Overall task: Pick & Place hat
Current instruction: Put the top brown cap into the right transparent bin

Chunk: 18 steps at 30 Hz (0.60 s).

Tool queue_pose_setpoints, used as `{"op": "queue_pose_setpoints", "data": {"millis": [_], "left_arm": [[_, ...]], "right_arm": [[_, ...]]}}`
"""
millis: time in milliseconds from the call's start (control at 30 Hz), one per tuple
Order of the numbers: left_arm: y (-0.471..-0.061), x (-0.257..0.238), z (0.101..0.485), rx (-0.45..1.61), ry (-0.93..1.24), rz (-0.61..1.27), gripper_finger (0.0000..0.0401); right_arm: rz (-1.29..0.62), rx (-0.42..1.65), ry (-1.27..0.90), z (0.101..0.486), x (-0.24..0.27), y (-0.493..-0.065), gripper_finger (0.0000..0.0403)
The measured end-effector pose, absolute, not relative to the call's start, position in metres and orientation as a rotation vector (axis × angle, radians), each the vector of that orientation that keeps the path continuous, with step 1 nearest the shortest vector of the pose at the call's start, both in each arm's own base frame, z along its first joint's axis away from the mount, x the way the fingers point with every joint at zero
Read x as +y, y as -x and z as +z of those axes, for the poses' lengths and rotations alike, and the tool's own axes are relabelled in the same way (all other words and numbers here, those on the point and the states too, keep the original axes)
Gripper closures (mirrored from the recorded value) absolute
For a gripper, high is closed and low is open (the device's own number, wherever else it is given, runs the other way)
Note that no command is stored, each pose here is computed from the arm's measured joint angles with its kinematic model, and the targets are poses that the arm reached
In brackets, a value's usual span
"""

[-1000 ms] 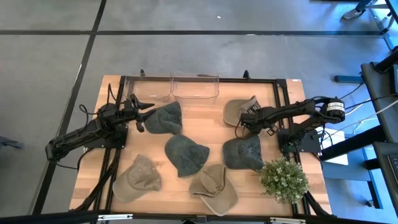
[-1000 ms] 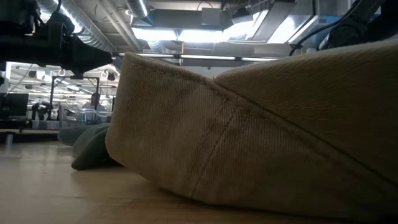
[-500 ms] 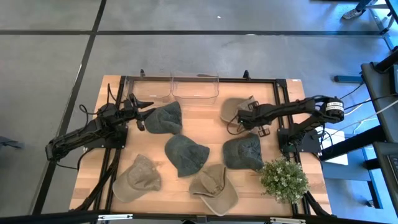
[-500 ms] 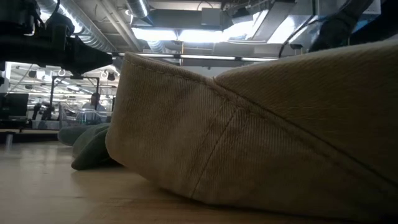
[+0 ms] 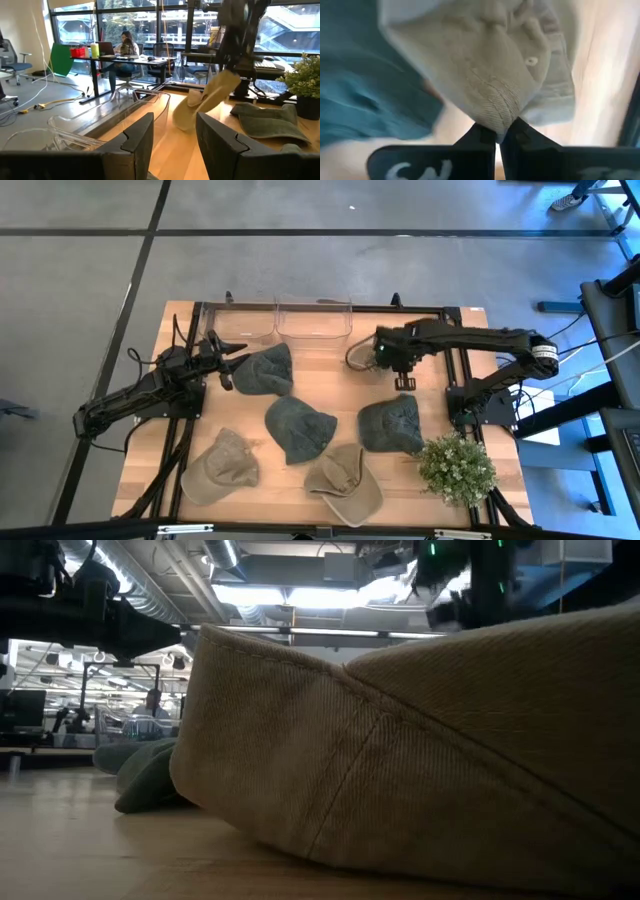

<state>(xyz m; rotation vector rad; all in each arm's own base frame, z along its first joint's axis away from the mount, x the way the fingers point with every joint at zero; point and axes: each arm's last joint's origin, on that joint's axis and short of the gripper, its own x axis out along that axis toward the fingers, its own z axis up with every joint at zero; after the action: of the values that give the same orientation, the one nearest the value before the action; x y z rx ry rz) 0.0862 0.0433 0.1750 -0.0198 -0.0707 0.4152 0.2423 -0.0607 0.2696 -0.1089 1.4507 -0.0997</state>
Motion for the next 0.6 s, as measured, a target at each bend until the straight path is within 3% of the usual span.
{"op": "queue_pose_setpoints", "data": {"millis": [400,600], "left_arm": [[-0.086,0.043,0.175,-0.07,0.02,0.414,0.0258],[-0.086,0.043,0.175,-0.071,0.02,0.414,0.0258]], "right_arm": [[0.068,0.873,-0.184,0.386,-0.063,-0.265,0.0397],[-0.149,0.637,-0.216,0.427,-0.083,-0.266,0.0397]]}}
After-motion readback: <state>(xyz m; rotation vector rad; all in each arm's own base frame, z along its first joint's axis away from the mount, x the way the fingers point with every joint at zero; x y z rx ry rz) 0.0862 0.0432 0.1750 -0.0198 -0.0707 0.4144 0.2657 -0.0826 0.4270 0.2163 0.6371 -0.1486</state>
